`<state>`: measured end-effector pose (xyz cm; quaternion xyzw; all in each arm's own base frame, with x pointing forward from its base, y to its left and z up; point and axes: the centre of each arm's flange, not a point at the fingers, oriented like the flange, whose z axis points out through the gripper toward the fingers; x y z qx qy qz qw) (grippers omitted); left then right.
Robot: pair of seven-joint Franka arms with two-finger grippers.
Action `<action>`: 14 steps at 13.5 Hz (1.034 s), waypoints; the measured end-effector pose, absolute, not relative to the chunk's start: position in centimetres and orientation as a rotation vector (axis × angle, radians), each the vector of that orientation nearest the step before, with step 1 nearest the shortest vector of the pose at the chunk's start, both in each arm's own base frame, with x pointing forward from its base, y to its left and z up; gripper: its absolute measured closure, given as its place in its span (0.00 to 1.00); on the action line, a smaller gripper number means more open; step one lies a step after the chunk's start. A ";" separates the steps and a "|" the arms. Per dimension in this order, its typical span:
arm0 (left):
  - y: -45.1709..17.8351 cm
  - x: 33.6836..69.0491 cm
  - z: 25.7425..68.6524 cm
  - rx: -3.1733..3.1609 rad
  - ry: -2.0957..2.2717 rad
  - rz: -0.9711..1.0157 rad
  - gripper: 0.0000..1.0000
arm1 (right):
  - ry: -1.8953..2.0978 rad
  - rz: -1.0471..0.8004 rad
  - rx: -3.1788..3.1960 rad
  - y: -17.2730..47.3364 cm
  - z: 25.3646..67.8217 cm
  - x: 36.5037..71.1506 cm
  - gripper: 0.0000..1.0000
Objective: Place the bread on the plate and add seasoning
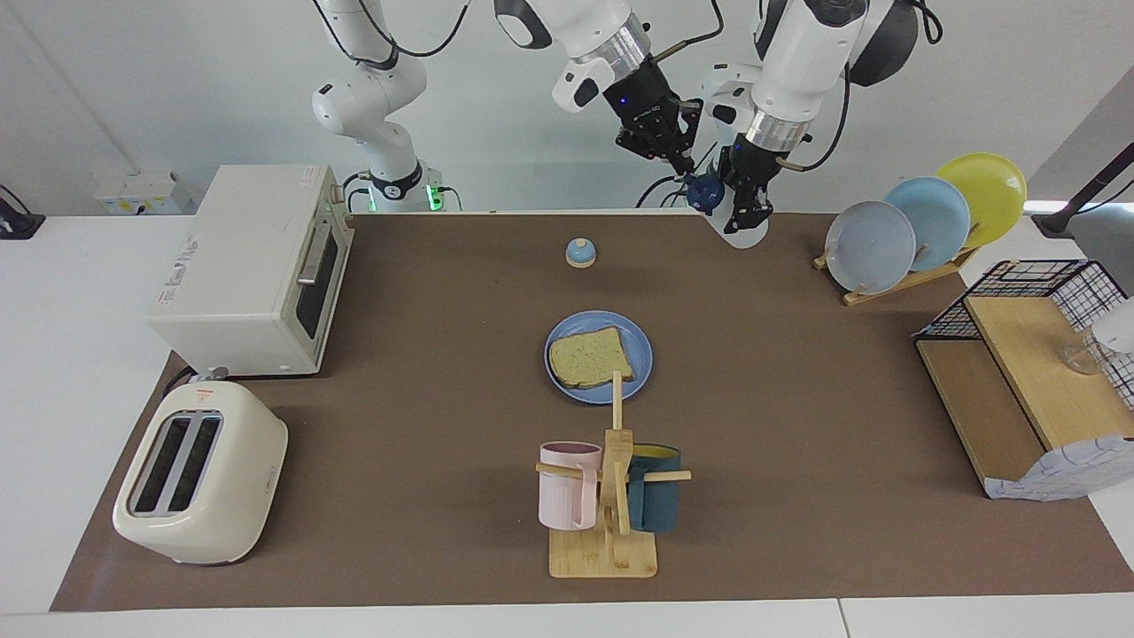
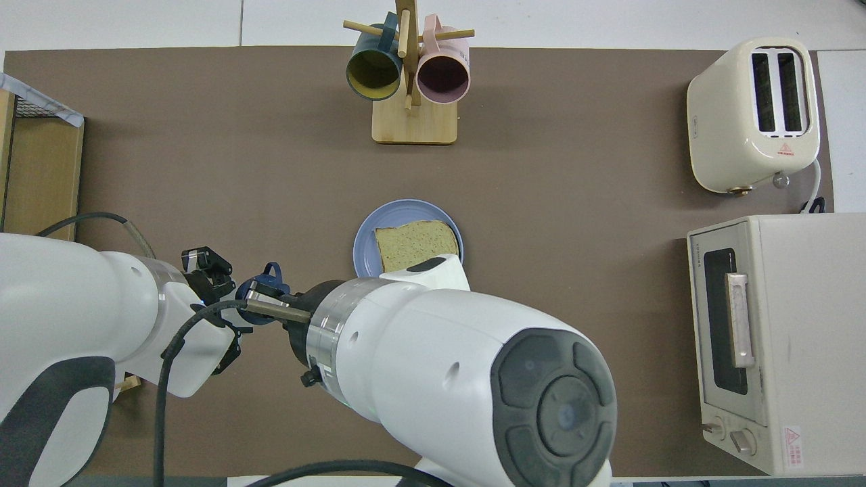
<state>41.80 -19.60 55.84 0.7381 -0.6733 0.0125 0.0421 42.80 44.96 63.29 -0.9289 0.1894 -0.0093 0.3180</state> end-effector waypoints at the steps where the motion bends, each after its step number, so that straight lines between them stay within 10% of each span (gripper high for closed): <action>1: -19.6 41.8 55.8 2.259 -2.060 0.038 0.56 | 0.501 -0.025 -2.443 44.9 63.3 42.9 0.99; 4: -19.6 41.8 55.8 2.259 -2.060 0.038 0.56 | 0.526 -0.034 -2.431 44.4 63.4 43.5 0.99; 8: -19.6 41.8 55.8 2.259 -2.060 0.037 0.56 | 0.537 -0.075 -2.394 44.2 63.7 43.9 0.58; 14: -19.6 41.8 55.8 2.259 -2.060 0.037 0.56 | 0.545 -0.068 -2.408 45.0 62.0 44.4 0.70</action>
